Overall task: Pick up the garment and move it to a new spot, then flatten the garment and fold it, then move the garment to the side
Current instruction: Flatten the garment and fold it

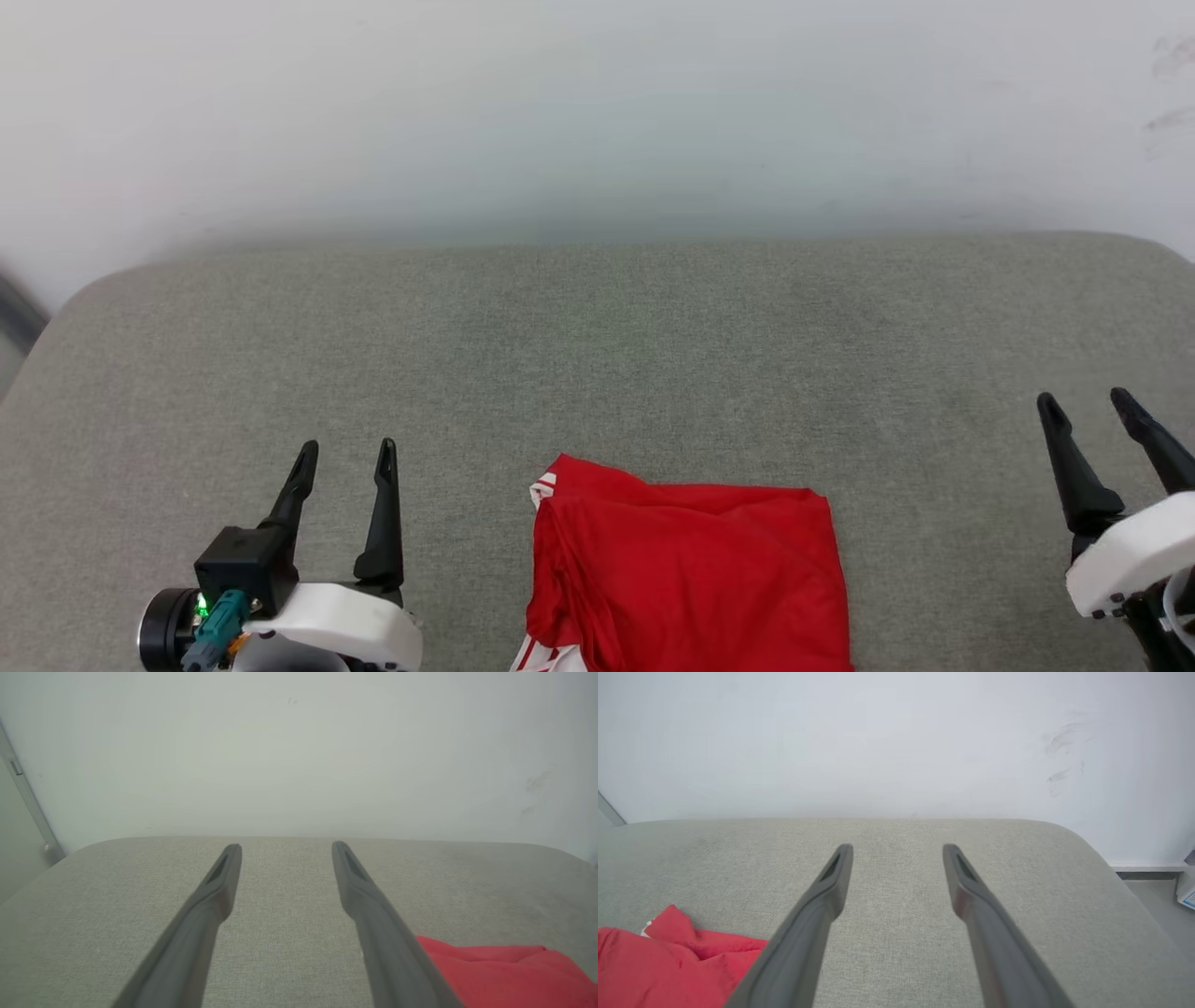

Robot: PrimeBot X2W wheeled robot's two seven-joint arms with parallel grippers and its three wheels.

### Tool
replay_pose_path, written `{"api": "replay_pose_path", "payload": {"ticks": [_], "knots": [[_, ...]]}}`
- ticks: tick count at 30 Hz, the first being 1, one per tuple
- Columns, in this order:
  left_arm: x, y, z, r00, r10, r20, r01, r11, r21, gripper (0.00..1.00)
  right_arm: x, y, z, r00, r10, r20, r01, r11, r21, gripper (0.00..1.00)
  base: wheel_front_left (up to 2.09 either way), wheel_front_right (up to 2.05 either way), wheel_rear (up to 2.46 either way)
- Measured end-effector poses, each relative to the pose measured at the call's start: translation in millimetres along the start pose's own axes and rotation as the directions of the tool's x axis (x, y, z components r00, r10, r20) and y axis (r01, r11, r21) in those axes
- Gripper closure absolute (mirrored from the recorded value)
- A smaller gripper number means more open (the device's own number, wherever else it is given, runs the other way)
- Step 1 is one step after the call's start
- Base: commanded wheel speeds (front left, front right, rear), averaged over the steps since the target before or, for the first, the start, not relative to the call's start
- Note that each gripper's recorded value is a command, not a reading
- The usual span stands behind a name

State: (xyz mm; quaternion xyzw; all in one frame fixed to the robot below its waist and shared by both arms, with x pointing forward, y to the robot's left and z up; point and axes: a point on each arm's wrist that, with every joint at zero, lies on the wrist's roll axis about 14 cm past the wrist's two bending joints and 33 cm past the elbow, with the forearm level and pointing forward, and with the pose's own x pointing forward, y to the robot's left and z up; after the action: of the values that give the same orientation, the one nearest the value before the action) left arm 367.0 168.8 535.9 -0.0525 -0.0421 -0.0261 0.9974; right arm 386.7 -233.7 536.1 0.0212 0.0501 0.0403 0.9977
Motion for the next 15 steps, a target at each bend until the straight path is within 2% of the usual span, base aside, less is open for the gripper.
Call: {"api": "replay_pose_path", "payload": {"ticks": [7,15], "knots": [[-8.9,0.2,-1.7,1.0,-0.001,-0.005,0.001,1.0,0.008,0.0,-28.3,14.5,19.8,0.99,0.003,0.139,-0.006,1.0,0.021,0.0,0.0,0.0,0.0],[-16.5,-3.5,-10.7,0.999,-0.007,-0.033,0.007,1.0,0.001,0.0,-46.7,28.4,9.7,0.992,0.006,0.125,-0.012,0.999,0.045,0.0,0.0,0.0,0.0]]}}
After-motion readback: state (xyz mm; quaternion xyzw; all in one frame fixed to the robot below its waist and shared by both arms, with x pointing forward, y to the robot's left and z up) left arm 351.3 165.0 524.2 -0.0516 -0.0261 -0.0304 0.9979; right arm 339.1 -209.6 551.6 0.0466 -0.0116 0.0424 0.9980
